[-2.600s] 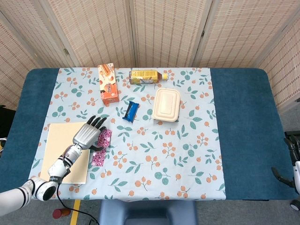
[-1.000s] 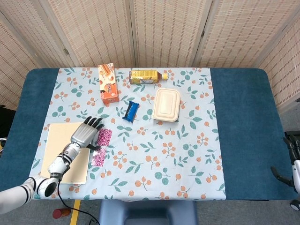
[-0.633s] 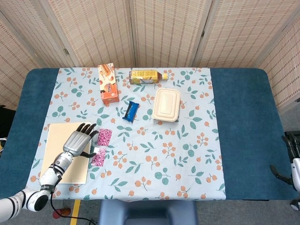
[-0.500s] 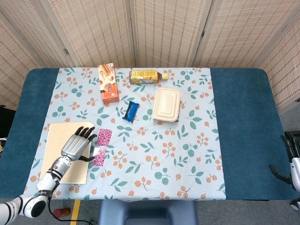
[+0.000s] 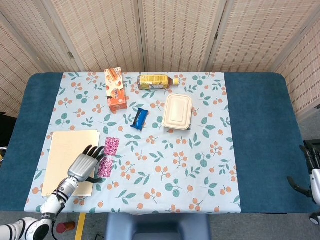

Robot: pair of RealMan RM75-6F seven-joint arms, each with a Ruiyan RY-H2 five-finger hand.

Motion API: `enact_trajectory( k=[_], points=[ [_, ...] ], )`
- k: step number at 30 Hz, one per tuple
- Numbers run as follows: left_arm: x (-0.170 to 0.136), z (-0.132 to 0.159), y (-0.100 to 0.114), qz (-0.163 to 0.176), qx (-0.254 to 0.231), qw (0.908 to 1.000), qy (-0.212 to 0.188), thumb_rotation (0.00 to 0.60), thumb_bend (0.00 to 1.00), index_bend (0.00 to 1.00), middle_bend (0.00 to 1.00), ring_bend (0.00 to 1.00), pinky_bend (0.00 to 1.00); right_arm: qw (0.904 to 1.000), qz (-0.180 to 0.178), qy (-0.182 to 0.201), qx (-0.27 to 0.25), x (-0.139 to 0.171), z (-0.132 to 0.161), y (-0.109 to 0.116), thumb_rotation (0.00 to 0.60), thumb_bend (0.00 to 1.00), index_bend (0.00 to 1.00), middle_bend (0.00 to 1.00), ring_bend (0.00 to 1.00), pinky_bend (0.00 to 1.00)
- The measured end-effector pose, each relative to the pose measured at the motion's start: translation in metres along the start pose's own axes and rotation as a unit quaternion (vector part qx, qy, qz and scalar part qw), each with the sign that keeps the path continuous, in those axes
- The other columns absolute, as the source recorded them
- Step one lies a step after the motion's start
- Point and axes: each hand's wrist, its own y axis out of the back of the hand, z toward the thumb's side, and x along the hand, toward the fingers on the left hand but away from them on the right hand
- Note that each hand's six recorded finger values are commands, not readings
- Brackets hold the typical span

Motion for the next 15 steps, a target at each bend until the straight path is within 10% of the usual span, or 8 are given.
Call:
enact_trajectory(
  k=[15],
  points=[
    [0.0039, 0.0074, -0.0067, -0.01, 0.013, 0.9999, -0.005, 0.451, 0.25, 0.16, 0.0, 0.0, 0.0, 1.0, 0.001, -0.003, -0.002, 0.0024, -0.0024, -0.0011, 0.6, 0.28, 0.0, 0.0, 0.0, 0.0]
  ],
)
